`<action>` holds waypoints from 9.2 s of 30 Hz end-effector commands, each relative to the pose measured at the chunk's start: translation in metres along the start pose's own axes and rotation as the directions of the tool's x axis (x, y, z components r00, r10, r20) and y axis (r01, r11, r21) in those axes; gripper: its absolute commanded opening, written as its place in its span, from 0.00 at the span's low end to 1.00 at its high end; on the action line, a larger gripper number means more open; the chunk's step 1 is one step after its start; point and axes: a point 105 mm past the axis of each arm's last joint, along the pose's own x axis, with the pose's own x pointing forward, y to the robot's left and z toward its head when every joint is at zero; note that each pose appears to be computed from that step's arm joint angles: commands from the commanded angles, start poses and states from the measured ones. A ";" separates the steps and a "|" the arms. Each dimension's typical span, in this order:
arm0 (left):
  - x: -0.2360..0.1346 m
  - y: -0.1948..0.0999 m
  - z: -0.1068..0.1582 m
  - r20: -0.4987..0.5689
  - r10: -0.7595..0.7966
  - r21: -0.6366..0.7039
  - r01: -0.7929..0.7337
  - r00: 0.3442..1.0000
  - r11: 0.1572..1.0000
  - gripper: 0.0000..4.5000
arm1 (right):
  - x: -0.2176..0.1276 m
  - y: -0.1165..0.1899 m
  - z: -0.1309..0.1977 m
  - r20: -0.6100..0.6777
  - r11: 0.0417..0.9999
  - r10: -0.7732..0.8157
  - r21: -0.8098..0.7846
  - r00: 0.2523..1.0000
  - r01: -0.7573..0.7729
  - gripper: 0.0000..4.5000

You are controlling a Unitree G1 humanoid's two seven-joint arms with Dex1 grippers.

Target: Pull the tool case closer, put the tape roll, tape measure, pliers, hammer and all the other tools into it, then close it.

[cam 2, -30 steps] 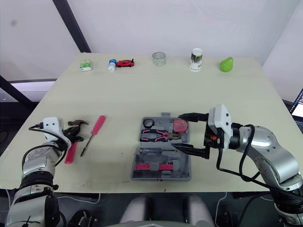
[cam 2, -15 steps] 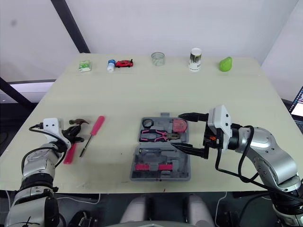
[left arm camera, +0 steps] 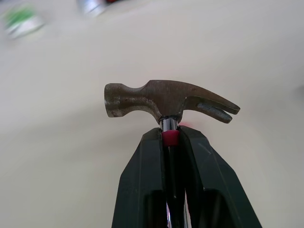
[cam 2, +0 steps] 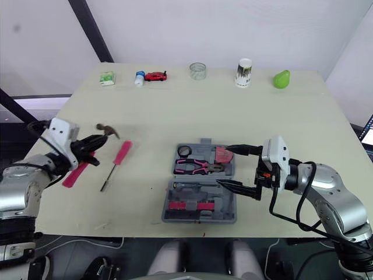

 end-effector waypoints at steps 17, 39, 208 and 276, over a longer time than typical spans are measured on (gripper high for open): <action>0.035 -0.190 0.060 -0.206 -0.777 0.236 0.801 0.595 0.550 0.00 | -0.049 -0.001 -0.010 -0.059 0.990 -0.141 -0.006 0.988 0.141 1.00; 0.056 -0.278 0.034 -0.530 -0.728 0.289 0.900 0.435 0.327 0.00 | -0.073 0.011 -0.020 -0.140 0.975 -0.217 0.005 0.966 0.220 1.00; -0.114 0.008 -0.111 -0.084 0.022 -0.148 -0.034 0.996 0.988 0.98 | -0.170 0.004 -0.074 -0.220 0.812 -0.563 0.033 0.797 0.583 1.00; -0.026 -0.105 -0.109 -0.156 0.232 -0.355 -0.274 0.960 0.894 0.57 | -0.051 0.008 -0.012 -0.058 0.999 -0.037 -0.016 0.998 0.036 1.00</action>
